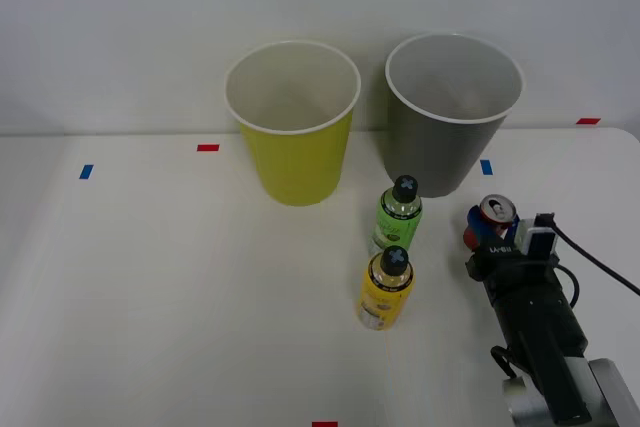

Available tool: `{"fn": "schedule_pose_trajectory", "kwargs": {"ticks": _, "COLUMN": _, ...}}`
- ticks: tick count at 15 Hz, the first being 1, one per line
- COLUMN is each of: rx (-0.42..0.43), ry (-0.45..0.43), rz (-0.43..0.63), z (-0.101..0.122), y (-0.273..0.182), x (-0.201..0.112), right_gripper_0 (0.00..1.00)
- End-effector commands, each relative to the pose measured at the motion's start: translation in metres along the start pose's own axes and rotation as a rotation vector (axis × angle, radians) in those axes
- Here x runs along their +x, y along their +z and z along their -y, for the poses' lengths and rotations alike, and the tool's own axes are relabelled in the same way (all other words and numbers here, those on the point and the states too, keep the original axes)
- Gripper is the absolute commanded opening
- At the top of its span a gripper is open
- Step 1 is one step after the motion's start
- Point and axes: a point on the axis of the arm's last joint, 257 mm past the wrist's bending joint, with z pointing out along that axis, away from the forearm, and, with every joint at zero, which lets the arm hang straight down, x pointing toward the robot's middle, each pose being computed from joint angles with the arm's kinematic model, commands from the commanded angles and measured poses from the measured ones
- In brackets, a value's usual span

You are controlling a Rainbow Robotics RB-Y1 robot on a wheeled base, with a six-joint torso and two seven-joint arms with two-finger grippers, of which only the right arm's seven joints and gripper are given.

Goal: Put cans in the gray bin, plastic bottles in the light green bin

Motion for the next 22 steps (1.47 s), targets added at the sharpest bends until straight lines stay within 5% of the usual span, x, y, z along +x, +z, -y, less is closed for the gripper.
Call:
{"fn": "schedule_pose_trajectory", "kwargs": {"ticks": 1, "rx": -0.030, "ry": 0.011, "rz": 0.027, "z": 0.004, "y": -0.004, "x": -0.007, "right_gripper_0": 0.06}}
{"fn": "schedule_pose_trajectory", "kwargs": {"ticks": 7, "rx": -0.167, "ry": 0.144, "rz": 0.111, "z": -0.003, "y": -0.019, "x": -0.037, "right_gripper_0": 0.06}}
{"fn": "schedule_pose_trajectory", "kwargs": {"ticks": 9, "rx": -0.194, "ry": 0.146, "rz": 0.167, "z": -0.007, "y": -0.017, "x": -0.068, "right_gripper_0": 0.05}}
{"fn": "schedule_pose_trajectory", "kwargs": {"ticks": 16, "rx": -0.257, "ry": 0.374, "rz": 0.374, "z": -0.023, "y": -0.017, "x": -0.178, "right_gripper_0": 0.04}}
{"fn": "schedule_pose_trajectory", "kwargs": {"ticks": 22, "rx": -0.230, "ry": 0.494, "rz": 0.387, "z": -0.024, "y": -0.011, "x": -0.254, "right_gripper_0": 0.03}}
